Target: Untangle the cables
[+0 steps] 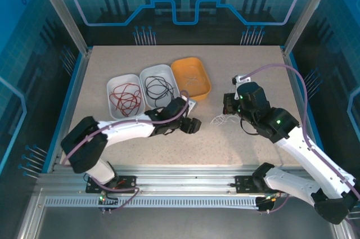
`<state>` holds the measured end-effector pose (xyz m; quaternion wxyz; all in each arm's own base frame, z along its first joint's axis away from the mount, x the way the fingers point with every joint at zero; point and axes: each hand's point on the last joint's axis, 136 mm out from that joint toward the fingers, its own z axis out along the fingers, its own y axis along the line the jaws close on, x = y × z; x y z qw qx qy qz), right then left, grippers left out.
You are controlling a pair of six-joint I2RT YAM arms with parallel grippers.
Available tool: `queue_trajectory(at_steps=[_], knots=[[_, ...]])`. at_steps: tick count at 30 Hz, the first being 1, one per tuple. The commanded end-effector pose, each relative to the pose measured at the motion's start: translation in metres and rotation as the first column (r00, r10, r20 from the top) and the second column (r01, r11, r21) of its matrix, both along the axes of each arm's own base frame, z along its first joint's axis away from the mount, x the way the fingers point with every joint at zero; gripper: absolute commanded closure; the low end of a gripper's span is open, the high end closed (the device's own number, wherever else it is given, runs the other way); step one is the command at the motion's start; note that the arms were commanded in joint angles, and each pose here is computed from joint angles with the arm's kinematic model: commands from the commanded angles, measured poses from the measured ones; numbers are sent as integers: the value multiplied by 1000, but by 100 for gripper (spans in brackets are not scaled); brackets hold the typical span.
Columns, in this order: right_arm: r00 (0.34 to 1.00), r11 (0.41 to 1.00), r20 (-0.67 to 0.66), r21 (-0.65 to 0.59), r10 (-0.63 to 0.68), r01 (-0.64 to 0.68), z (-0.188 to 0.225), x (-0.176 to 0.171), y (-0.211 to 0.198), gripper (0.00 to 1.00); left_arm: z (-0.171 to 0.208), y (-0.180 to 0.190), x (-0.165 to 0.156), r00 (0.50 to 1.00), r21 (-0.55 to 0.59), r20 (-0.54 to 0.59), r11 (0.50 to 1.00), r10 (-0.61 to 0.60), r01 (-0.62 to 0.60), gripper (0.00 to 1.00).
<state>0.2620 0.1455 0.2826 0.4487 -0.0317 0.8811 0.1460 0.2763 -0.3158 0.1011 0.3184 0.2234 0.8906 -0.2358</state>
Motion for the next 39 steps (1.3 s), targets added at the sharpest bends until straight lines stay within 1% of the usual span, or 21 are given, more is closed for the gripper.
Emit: queue_trajectory(at_steps=[1, 3, 6, 8, 10, 12, 14, 16, 19, 27, 30, 31, 32, 36, 39], knots=[[998, 998, 45, 40, 36, -38, 23, 1, 6, 100, 35, -17, -5, 968, -147, 216, 975, -131, 165, 28], [998, 998, 53, 52, 45, -47, 28, 0, 7, 100, 51, -20, -17, 930, -221, 325, 942, -172, 252, 27], [997, 996, 58, 71, 52, -56, 34, -1, 9, 100, 67, -17, -24, 878, -293, 454, 906, -150, 306, 26], [997, 994, 58, 88, 56, -61, 37, -2, 11, 100, 76, -17, -27, 855, -325, 499, 885, -139, 334, 24], [996, 992, 57, 103, 63, -69, 40, -3, 13, 100, 85, -21, -32, 841, -349, 519, 861, -152, 370, 22], [996, 990, 57, 119, 67, -74, 43, -4, 15, 100, 88, -29, -42, 819, -341, 531, 830, -216, 441, 21], [996, 988, 60, 133, 69, -76, 47, -5, 16, 100, 87, -35, -49, 795, -307, 537, 811, -284, 497, 21], [995, 986, 63, 144, 76, -84, 50, -5, 18, 100, 82, -38, -50, 787, -276, 530, 814, -315, 511, 20], [993, 981, 70, 166, 90, -100, 55, -5, 22, 100, 80, -40, -48, 775, -247, 540, 818, -329, 519, 21], [989, 964, 74, 224, 128, -142, 66, -8, 33, 100, 78, -46, -32, 735, -174, 598, 843, -321, 509, 25], [986, 956, 75, 245, 149, -163, 71, -9, 37, 100, 72, -49, -23, 725, -134, 610, 860, -320, 492, 26], [985, 952, 76, 253, 157, -172, 72, -10, 39, 100, 70, -50, -20, 722, -121, 614, 865, -320, 486, 29], [984, 949, 76, 259, 163, -177, 73, -10, 41, 100, 68, -51, -18, 718, -109, 617, 868, -322, 484, 29], [981, 940, 78, 280, 180, -195, 75, -12, 45, 100, 66, -53, -12, 714, -93, 622, 875, -321, 475, 30], [980, 936, 84, 290, 181, -198, 77, -13, 45, 100, 67, -55, -10, 714, -99, 626, 876, -314, 472, 41]])
